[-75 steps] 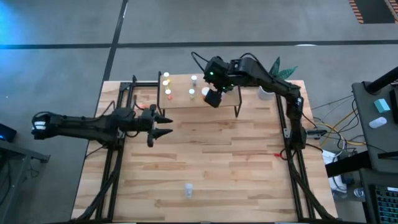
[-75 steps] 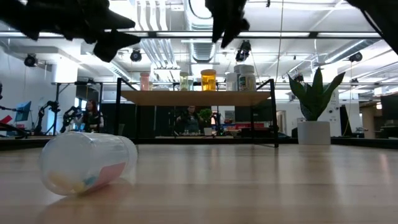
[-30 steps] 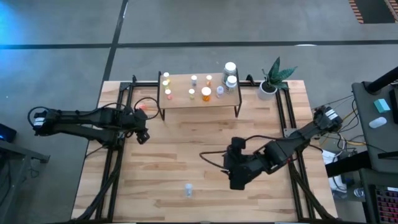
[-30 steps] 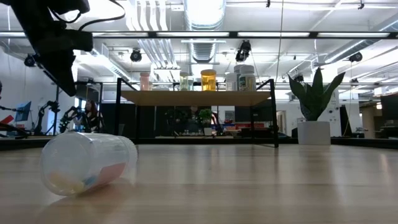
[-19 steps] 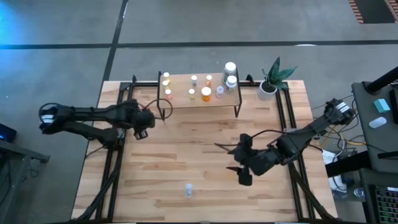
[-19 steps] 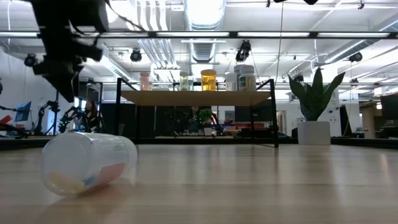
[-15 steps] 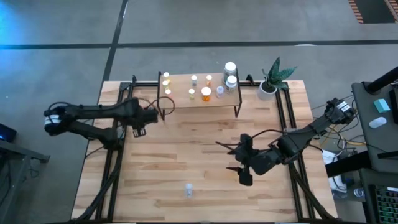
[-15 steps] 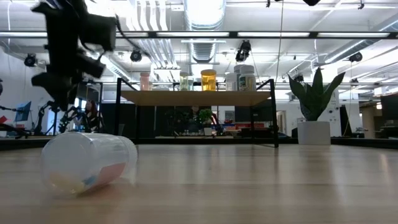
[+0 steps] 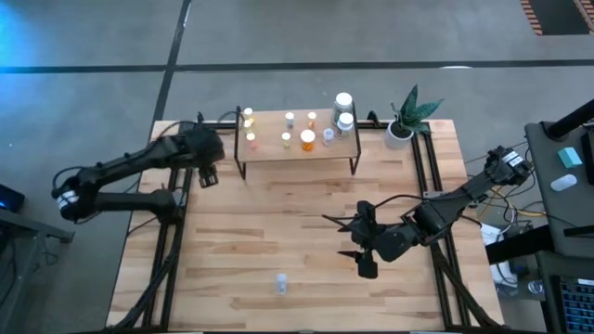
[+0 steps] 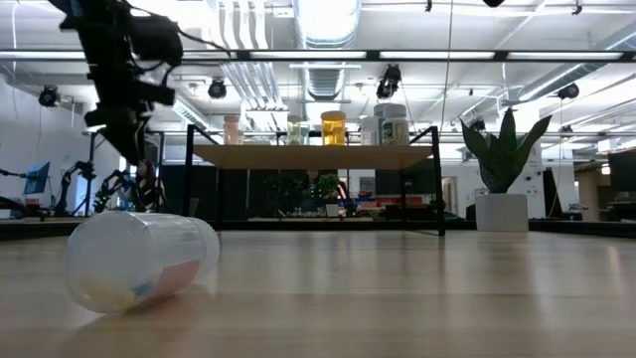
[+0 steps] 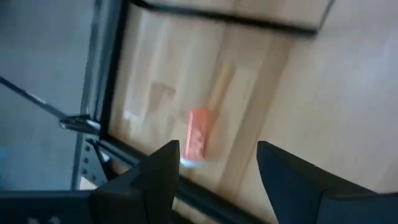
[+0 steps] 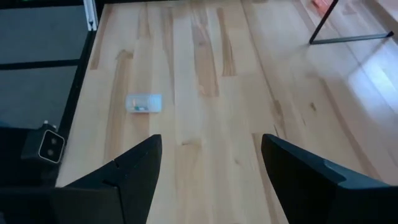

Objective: Pick and place medicine bottles onto shelf by color
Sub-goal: Put the pink pill bottle on the shelf

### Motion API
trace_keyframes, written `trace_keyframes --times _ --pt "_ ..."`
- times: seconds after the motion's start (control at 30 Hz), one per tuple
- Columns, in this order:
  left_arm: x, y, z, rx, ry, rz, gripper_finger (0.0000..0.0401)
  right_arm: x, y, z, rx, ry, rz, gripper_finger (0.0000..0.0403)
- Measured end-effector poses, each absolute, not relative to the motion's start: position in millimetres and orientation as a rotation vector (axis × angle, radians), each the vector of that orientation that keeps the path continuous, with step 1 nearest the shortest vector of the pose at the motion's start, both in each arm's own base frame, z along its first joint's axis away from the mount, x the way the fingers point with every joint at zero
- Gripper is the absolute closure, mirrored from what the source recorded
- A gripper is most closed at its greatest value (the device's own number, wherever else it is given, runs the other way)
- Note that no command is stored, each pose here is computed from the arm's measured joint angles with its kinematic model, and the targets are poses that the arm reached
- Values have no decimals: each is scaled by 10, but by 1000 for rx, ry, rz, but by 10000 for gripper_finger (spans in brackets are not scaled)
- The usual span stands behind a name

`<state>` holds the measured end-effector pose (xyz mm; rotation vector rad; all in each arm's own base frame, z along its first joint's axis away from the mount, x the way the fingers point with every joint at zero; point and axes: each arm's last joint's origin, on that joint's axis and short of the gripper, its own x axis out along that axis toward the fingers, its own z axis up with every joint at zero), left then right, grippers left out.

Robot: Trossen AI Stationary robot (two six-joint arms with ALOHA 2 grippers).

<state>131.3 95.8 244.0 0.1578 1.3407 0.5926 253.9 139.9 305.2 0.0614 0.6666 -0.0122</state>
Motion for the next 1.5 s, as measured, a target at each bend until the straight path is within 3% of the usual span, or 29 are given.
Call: trace_keyframes --times 0.13,0.37,0.43,0.57,0.8,1.1,1.5 --pt "1175 998 2534 86 1249 637 203 2545 1402 3061 52 656 -5 138" --pt "871 1350 2471 -275 1203 853 203 2561 1411 3081 66 632 0 138" --pt "846 1420 2425 -318 1213 823 203 2561 1411 3081 70 632 -1 138" --pt "936 1507 2360 -313 1198 744 203 2562 1411 3082 71 630 -1 138" --pt "1083 1769 2266 -414 1129 912 203 2564 1410 3085 87 625 -13 138" --pt "1172 1913 1917 -474 1329 899 203 2564 1410 3085 99 626 -16 138" --pt "1134 1859 1733 -332 1503 736 203 2564 1410 3085 117 625 -23 138"
